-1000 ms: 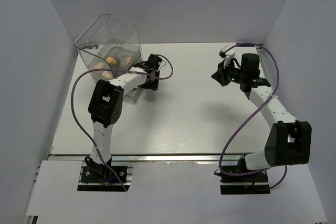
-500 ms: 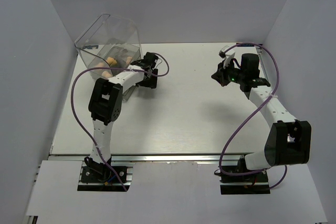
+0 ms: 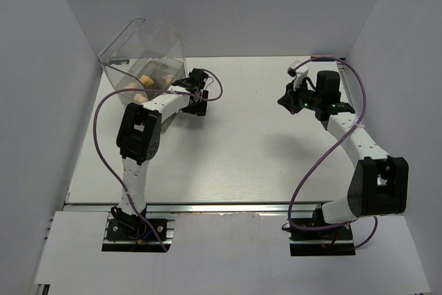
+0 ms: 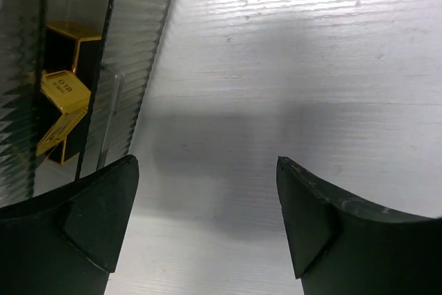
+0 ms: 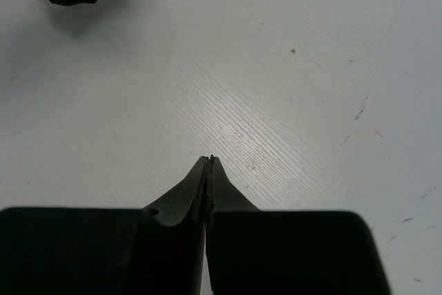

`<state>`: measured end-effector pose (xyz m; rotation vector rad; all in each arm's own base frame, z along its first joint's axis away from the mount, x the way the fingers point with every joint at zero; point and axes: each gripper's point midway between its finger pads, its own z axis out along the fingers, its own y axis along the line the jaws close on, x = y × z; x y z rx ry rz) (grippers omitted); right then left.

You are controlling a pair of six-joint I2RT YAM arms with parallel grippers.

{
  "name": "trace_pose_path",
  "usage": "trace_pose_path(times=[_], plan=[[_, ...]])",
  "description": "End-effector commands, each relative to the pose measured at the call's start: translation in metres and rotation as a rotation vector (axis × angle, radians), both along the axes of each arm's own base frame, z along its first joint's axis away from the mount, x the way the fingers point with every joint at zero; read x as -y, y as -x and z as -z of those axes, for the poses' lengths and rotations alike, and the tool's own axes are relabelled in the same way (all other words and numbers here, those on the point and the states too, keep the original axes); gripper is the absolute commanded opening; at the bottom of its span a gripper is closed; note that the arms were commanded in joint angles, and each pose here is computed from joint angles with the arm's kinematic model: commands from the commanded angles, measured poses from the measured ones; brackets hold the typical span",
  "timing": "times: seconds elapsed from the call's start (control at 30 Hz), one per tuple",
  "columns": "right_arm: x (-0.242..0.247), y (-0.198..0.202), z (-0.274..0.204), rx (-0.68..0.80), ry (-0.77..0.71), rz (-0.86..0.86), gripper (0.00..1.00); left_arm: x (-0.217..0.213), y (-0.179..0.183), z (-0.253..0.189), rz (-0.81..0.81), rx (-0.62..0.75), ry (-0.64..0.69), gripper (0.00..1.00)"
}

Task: Organize the makeup

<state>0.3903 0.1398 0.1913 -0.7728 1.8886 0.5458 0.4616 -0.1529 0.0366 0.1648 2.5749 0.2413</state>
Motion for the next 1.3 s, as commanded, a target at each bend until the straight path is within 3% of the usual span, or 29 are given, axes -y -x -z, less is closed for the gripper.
trace_pose_path(times=[0.0,0.17,0.77,0.9,1.2,1.27], plan=[[0.000,-0.006,-0.011,0.028,-0.017,-0.005,0.00,-0.016,-0.008,-0.017,-0.020,0.043,-0.086,0.91],[-0.001,-0.005,-0.012,0.029,-0.018,-0.008,0.00,-0.023,-0.006,-0.014,-0.024,0.039,-0.122,0.98],[-0.001,-0.004,-0.012,0.026,-0.020,-0.012,0.00,-0.041,-0.006,-0.024,0.016,0.062,-0.240,0.98],[-0.001,-0.004,-0.013,0.027,-0.020,-0.012,0.00,-0.030,-0.002,-0.028,0.055,0.073,-0.169,0.98],[0.001,0.001,-0.011,0.028,0.009,-0.022,0.00,0.028,0.025,-0.074,0.208,0.166,0.144,0.98],[0.002,0.001,-0.013,0.031,0.018,-0.026,0.16,0.040,0.034,-0.083,0.233,0.186,0.223,0.98]])
